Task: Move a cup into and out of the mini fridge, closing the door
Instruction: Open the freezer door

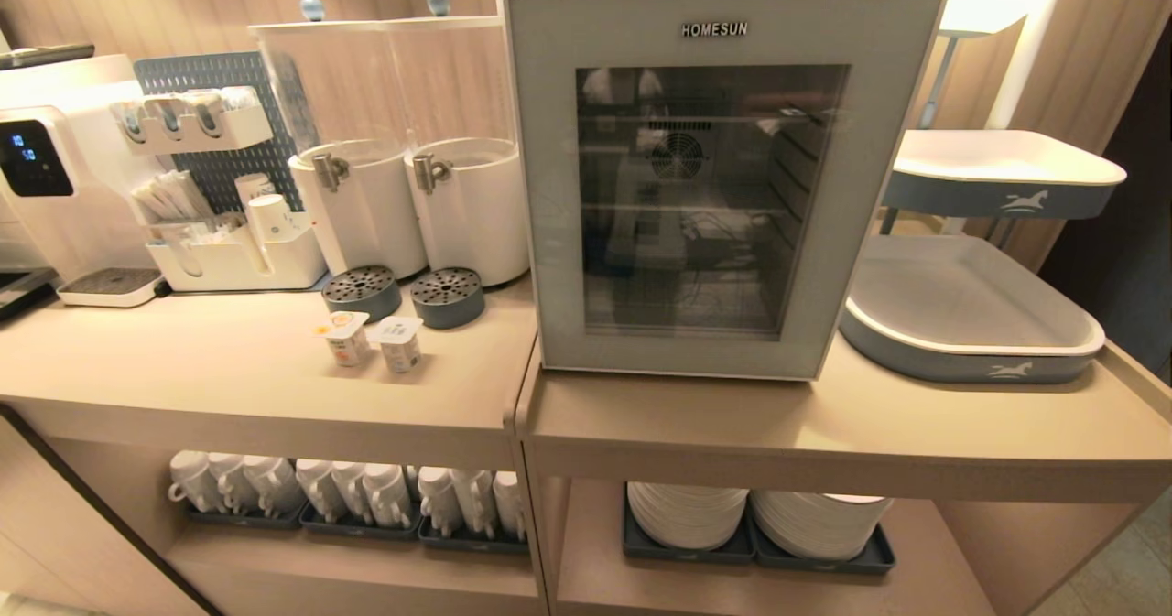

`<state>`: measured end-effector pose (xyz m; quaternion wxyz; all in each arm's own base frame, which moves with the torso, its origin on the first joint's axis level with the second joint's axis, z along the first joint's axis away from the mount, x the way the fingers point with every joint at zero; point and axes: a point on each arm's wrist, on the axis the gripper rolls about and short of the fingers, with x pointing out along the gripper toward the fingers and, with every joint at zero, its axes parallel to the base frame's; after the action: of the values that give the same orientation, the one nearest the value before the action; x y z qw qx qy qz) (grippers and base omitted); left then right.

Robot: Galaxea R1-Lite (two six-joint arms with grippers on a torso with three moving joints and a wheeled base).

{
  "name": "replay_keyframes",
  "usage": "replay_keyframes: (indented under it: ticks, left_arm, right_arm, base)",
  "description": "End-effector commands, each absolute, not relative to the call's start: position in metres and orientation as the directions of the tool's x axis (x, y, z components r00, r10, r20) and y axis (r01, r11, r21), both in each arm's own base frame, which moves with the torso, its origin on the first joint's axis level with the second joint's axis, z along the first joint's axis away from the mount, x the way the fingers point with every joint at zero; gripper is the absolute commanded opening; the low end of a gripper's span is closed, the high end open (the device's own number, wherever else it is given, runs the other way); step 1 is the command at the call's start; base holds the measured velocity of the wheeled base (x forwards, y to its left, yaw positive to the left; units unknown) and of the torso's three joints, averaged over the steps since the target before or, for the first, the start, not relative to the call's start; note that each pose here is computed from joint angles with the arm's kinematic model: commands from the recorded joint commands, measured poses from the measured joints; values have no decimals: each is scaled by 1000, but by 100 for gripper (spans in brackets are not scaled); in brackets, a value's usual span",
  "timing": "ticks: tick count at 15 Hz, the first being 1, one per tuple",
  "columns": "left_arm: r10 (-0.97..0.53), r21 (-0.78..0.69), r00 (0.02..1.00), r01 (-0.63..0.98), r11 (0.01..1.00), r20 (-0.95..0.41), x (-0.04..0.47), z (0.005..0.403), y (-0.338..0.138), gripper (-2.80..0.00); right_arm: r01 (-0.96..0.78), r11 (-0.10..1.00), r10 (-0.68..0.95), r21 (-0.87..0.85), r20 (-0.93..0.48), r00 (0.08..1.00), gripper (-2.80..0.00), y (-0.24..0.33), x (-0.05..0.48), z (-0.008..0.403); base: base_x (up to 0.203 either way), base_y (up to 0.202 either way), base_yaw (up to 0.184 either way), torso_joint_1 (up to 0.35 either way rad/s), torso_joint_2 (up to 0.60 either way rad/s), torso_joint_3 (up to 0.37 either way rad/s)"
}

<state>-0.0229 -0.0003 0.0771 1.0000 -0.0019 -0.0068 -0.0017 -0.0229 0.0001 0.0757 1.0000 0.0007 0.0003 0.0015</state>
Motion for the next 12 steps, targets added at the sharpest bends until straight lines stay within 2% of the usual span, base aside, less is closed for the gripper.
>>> replay_keyframes:
  ticks: [1,3,4,6,9,10,12]
  left_arm:
    - [-3,-4,1000,3,1000,11,-23,77,0,-280]
    - [3,4,999,-3,1000,41,-26,86,0,-280]
    - [7,8,996,-8,1000,91,-32,103,0,-280]
    - [9,8,978,-11,1000,208,-58,160,0,-280]
    - [-60,-17,931,71,997,360,-122,277,5,-280]
    - [-101,-39,929,122,992,356,-127,310,12,-280]
    - [-187,-104,957,214,971,222,-86,372,25,-280]
  right_arm:
    - [-3,1000,3,2,-2,1000,-280,0,-23,76]
    - [-3,1000,3,2,-3,1000,-280,0,-23,76]
    - [-3,1000,3,1,-2,1000,-280,0,-23,76]
    - [-3,1000,3,0,-2,1000,-280,0,-23,76]
    - [-4,1000,4,0,-2,1000,-280,0,-23,76]
    - [-3,1000,3,0,-2,1000,-280,0,-23,76]
    - [-3,1000,3,0,-2,1000,-280,0,-23,76]
  base:
    - [0,0,0,0,0,0]
    - [0,0,0,0,0,0]
    - [0,0,0,0,0,0]
    - [0,0,0,0,0,0]
    - [0,0,0,0,0,0]
    - [0,0,0,0,0,0]
    - [0,0,0,0,0,0]
